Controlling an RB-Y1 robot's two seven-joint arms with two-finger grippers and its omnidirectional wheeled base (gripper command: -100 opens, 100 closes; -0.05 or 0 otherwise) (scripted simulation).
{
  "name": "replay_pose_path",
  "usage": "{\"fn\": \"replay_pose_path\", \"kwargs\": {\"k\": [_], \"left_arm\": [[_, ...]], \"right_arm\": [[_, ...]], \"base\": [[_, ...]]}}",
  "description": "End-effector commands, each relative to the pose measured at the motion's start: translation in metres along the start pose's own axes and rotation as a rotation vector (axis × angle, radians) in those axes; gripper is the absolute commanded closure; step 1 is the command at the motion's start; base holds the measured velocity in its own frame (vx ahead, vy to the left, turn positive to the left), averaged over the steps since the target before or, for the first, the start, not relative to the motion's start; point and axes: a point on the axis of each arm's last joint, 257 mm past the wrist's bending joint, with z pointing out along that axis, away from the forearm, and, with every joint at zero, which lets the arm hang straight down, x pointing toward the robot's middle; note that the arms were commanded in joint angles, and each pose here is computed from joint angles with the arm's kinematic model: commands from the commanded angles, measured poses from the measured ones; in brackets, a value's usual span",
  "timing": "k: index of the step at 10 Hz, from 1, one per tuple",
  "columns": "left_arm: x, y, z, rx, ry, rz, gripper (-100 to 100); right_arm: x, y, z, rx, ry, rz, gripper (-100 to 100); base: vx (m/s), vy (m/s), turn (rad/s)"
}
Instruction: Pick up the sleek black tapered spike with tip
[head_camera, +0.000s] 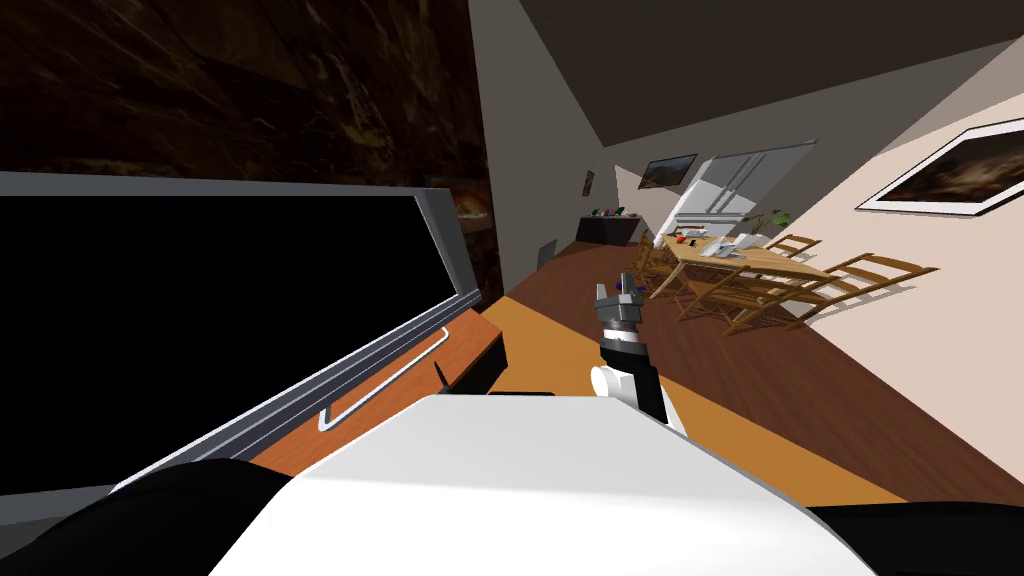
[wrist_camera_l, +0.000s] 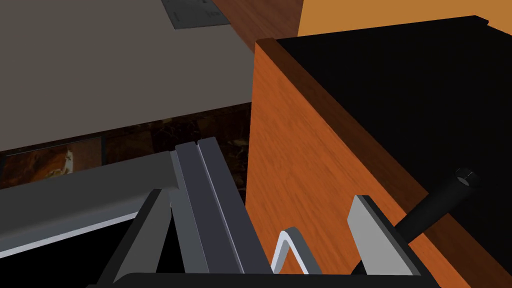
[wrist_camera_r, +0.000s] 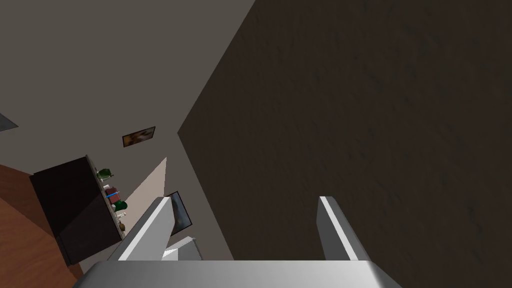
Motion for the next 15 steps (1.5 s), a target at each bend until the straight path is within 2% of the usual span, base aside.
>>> {"fn": "replay_pose_path", "kwargs": {"k": [1,3,4,5,6,7,8,9,10,11,12,13,14,15], "left_arm": [[0.008,0.025,-0.015,-0.063,0.029,-0.023,-100],[0.005,0.039,-0.023,-0.098,0.021,-0.022,-100],[0.012,0.055,-0.035,-0.145,0.046,-0.042,-100],[0.009,0.066,-0.042,-0.173,0.039,-0.04,-100],[0.008,0.068,-0.043,-0.176,0.038,-0.04,-100],[0.015,0.084,-0.057,-0.226,0.061,-0.06,-100],[0.012,0.095,-0.065,-0.255,0.053,-0.058,-100],[0.019,0.108,-0.078,-0.298,0.076,-0.078,-100],[0.015,0.118,-0.087,-0.327,0.068,-0.075,-100],[0.022,0.133,-0.103,-0.378,0.086,-0.094,-100],[0.018,0.142,-0.112,-0.406,0.078,-0.091,-100],[0.018,0.143,-0.113,-0.408,0.077,-0.091,-100],[0.024,0.156,-0.127,-0.455,0.095,-0.11,-100],[0.021,0.162,-0.136,-0.477,0.088,-0.107,-100]], "right_arm": [[0.0,0.0,0.0,0.0,0.0,0.0,0],[0.0,0.0,0.0,0.0,0.0,0.0,0],[0.0,0.0,0.0,0.0,0.0,0.0,0],[0.0,0.0,0.0,0.0,0.0,0.0,0],[0.0,0.0,0.0,0.0,0.0,0.0,0],[0.0,0.0,0.0,0.0,0.0,0.0,0],[0.0,0.0,0.0,0.0,0.0,0.0,0],[0.0,0.0,0.0,0.0,0.0,0.0,0],[0.0,0.0,0.0,0.0,0.0,0.0,0],[0.0,0.0,0.0,0.0,0.0,0.0,0],[0.0,0.0,0.0,0.0,0.0,0.0,0],[0.0,0.0,0.0,0.0,0.0,0.0,0],[0.0,0.0,0.0,0.0,0.0,0.0,0],[0.0,0.0,0.0,0.0,0.0,0.0,0]], "base": [[0.101,-0.061,-0.134],[0.075,-0.033,-0.02],[0.067,-0.055,-0.139],[0.084,-0.041,-0.072],[0.042,-0.009,0.012],[0.075,-0.046,-0.148],[0.078,-0.038,-0.076],[0.097,-0.04,-0.125],[0.088,-0.023,-0.066],[0.112,-0.032,-0.175],[0.097,-0.031,-0.079],[0.039,-0.017,0.024],[0.057,-0.034,-0.125],[0.069,-0.029,-0.09]]}}
